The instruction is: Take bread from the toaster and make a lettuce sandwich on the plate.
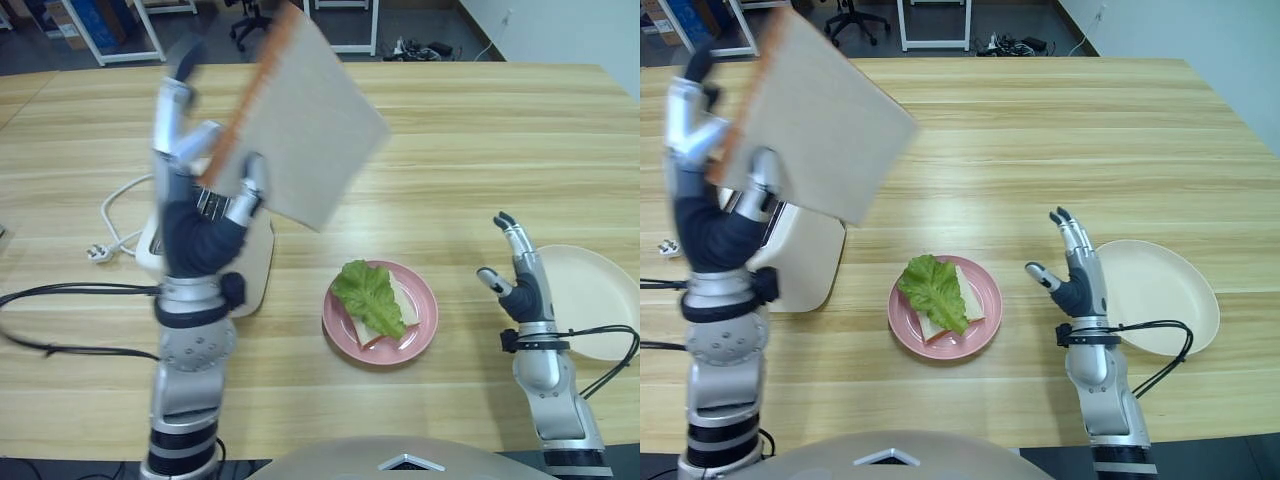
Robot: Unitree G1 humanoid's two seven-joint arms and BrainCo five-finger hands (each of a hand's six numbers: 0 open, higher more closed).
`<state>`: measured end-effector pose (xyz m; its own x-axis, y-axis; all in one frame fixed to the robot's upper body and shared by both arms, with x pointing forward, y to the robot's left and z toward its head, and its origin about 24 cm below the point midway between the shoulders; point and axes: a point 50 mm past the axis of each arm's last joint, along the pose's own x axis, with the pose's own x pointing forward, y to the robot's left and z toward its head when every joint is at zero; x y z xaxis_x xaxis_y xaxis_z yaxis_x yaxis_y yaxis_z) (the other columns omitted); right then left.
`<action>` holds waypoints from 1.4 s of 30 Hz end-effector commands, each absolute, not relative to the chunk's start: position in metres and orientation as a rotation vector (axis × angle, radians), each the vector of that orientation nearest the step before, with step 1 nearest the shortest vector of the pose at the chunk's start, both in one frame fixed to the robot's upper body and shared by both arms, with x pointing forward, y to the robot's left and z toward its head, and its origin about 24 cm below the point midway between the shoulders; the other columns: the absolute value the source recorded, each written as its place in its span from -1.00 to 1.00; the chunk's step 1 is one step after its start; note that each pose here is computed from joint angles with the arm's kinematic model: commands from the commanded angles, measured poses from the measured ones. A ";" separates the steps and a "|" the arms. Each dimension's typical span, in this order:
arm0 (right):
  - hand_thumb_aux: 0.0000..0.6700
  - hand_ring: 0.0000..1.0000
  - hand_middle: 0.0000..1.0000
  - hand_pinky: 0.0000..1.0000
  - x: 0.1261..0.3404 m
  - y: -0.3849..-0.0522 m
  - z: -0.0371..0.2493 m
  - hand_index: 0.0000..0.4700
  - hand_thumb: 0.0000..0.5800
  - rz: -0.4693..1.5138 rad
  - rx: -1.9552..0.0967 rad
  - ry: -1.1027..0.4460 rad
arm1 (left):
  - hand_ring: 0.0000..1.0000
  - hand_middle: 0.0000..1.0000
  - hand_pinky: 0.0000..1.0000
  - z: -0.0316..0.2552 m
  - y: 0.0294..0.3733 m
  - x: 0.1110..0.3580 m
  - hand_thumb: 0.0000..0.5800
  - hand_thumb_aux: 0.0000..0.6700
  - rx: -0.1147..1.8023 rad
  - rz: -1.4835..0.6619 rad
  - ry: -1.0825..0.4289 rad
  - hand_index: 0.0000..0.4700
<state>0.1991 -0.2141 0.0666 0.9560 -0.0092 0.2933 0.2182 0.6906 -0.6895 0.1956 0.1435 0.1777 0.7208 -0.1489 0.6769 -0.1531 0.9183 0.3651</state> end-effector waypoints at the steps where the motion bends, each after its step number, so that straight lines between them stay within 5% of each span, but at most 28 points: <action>1: -1.00 -1.00 -1.00 -1.00 0.200 -0.224 0.068 -1.00 -1.00 -0.174 -0.781 -0.268 | -1.00 -1.00 -1.00 0.130 0.119 0.204 1.00 1.00 0.305 -0.223 -0.508 1.00; 12: -1.00 -1.00 -1.00 -1.00 0.198 -0.216 0.062 -1.00 -1.00 -0.139 -0.781 -0.259 | -1.00 -1.00 -1.00 0.053 0.103 0.220 1.00 1.00 0.303 -0.465 -0.195 1.00; 29: -1.00 -1.00 -1.00 -1.00 0.196 -0.203 0.057 -1.00 -1.00 -0.036 -0.876 -0.283 | -1.00 -1.00 -1.00 0.032 0.120 0.231 1.00 1.00 0.473 -0.512 -0.138 1.00; 42: -1.00 -1.00 -1.00 -1.00 0.168 -0.149 0.044 -1.00 -1.00 0.462 -1.308 -0.592 | -1.00 -1.00 -1.00 -0.003 0.132 0.240 1.00 1.00 0.578 -0.578 0.028 1.00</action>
